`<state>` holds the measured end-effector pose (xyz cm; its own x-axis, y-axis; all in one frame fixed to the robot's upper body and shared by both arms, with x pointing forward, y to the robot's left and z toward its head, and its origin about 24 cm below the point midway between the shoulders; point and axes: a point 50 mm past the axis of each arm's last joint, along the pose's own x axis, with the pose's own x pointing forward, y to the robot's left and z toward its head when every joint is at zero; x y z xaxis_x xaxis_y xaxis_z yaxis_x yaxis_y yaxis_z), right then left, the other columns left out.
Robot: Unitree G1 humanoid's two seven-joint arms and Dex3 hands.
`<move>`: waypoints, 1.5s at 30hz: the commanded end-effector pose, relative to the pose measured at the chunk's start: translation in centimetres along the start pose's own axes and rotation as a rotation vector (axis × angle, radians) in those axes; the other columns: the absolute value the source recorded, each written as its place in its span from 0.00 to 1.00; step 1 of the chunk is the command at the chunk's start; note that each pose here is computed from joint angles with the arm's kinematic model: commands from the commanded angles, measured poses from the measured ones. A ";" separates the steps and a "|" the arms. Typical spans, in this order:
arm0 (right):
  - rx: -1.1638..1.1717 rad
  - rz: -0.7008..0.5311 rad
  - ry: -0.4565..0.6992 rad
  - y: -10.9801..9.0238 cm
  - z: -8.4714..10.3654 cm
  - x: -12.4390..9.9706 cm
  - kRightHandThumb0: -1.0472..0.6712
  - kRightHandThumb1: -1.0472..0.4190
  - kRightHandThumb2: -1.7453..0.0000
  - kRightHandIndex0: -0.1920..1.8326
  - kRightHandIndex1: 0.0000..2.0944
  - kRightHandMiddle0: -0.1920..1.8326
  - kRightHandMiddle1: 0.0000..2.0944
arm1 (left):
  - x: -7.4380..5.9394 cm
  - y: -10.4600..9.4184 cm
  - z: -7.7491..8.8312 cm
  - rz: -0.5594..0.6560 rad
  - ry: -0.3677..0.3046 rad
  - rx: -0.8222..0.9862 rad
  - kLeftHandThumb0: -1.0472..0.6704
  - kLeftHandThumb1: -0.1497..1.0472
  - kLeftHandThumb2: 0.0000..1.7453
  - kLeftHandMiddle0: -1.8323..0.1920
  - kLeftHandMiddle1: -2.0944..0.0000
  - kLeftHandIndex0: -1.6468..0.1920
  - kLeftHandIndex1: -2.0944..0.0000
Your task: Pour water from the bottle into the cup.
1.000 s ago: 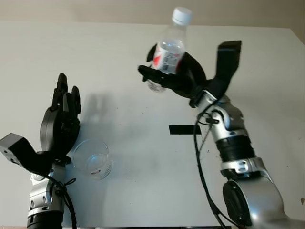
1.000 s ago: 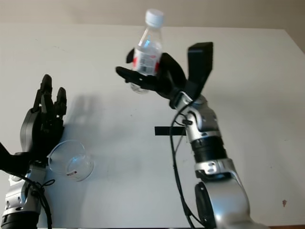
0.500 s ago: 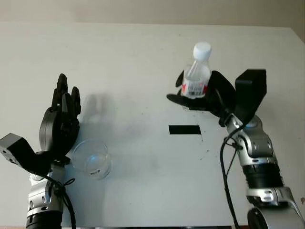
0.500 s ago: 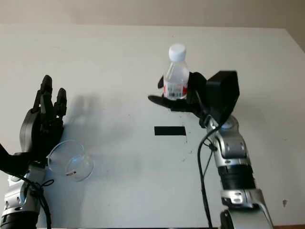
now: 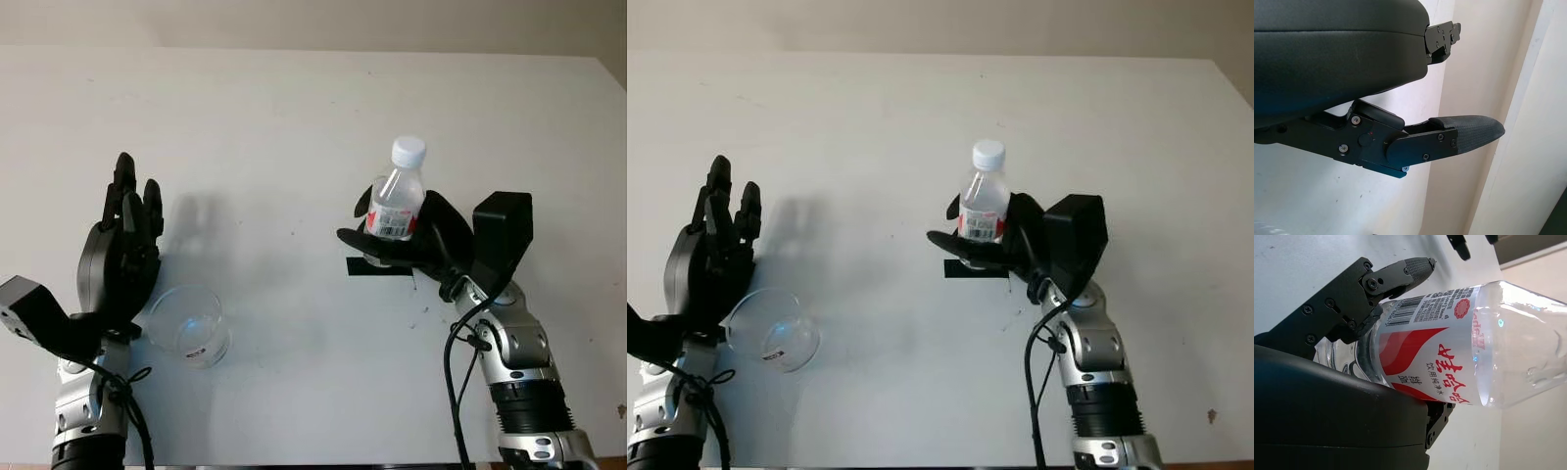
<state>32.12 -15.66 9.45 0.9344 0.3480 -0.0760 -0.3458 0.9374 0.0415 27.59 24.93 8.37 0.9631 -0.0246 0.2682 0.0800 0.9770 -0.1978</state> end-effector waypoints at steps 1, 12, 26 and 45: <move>0.049 -0.010 0.015 0.2 -0.5 -0.3 0.40 0.00 0.79 0.72 1.00 0.40 1.00 | -0.8 0.5 -0.5 0.011 0.026 0.004 0.16 1.00 0.33 1.00 1.00 1.00 1.00; 0.040 -0.043 0.024 0.0 -1.6 -0.1 0.38 0.00 0.79 0.72 1.00 0.44 1.00 | -0.9 0.7 -0.2 0.003 0.027 0.019 0.16 1.00 0.33 1.00 1.00 1.00 1.00; -0.108 0.036 -0.016 0.1 -2.0 -0.6 0.29 0.01 0.97 0.29 1.00 0.18 1.00 | -0.8 0.8 -0.2 0.008 0.031 0.023 0.16 1.00 0.32 1.00 1.00 1.00 1.00; 0.043 0.044 -0.021 1.1 -5.1 -1.9 0.24 0.04 0.97 0.01 0.05 0.00 0.10 | -0.6 1.3 0.1 -0.003 0.025 0.027 0.16 1.00 0.32 1.00 1.00 1.00 1.00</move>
<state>30.37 -14.53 6.64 0.9142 0.4046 0.0236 -0.4052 0.9116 0.0684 27.19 25.96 8.21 0.9680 -0.0348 0.2487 0.0791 0.9822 -0.1702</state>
